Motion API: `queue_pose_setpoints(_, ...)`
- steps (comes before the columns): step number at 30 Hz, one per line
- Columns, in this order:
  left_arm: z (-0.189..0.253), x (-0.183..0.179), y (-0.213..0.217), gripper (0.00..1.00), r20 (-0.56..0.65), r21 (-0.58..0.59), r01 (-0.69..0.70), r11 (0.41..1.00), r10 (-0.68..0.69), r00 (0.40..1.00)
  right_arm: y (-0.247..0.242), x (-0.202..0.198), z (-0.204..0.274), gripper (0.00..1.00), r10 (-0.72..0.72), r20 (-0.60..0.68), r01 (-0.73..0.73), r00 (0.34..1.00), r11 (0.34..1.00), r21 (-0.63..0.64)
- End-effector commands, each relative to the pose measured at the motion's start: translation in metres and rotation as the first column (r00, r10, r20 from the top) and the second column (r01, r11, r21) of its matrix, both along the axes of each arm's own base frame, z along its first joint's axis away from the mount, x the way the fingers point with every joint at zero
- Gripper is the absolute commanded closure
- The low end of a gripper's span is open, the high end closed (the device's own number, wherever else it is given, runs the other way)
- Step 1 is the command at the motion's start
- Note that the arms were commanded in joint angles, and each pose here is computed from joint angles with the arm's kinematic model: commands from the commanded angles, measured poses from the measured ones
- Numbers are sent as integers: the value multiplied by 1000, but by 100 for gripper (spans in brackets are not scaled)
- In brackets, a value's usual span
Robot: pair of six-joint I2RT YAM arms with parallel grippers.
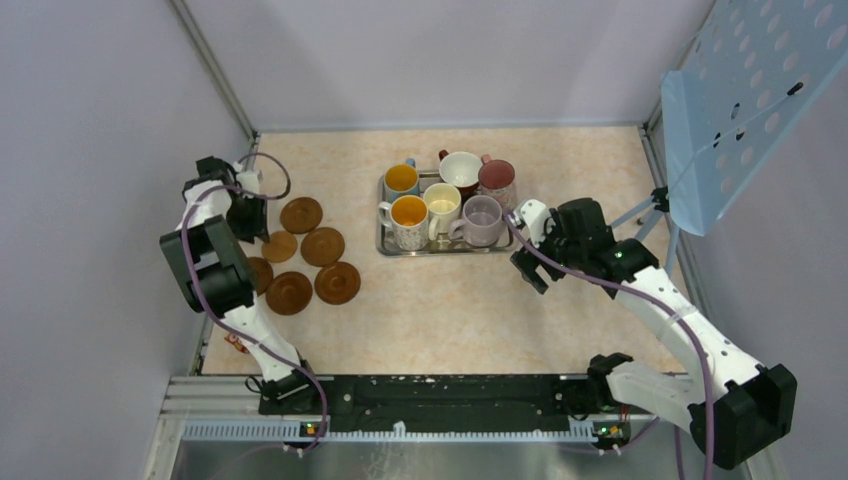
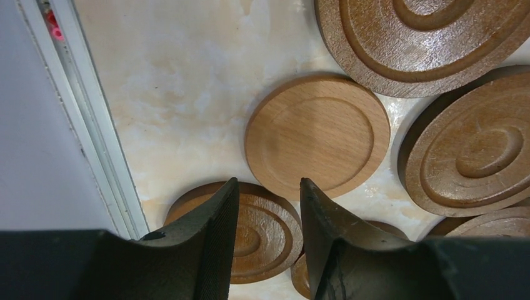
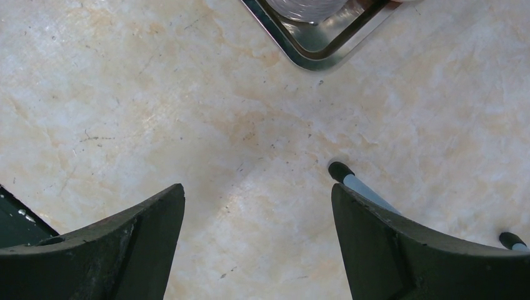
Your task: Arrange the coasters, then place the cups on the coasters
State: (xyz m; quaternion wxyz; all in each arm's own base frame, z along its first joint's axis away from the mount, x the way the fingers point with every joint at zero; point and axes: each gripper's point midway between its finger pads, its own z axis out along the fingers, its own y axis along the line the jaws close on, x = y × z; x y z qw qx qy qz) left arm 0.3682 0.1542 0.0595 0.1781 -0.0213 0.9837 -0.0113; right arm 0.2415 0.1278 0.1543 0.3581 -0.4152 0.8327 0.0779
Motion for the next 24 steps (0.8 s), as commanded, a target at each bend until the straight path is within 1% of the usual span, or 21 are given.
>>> queue_pose_setpoints(1, -6, 10, -2, 53, -1, 21, 28, 999, -28, 1000, 1, 7, 8, 14, -12, 21, 12, 1000, 1000, 11)
queue_pose_setpoints(7, -16, 16, -3, 53, -33, 55, 9, 998, -8, 999, 2, 11, 3, 14, -26, 14, 26, 1000, 1000, 9)
queue_pose_setpoints(13, -23, 21, 21, 54, -61, 148, -72, 986, 82, 995, 0, 14, 5, 14, -36, 17, 37, 999, 999, -4)
queue_pose_setpoints(16, -28, 28, 28, 54, -60, 171, -103, 980, 115, 992, -2, 14, 5, 14, -42, 20, 42, 999, 999, -12)
queue_pose_setpoints(20, -36, 44, 37, 54, -46, 185, -121, 975, 131, 990, -3, 14, 5, 14, -48, 17, 48, 999, 999, -18)
queue_pose_setpoints(24, -33, 75, 47, 53, 12, 190, -117, 975, 116, 993, -4, 15, 6, 14, -52, 10, 53, 999, 998, -28)
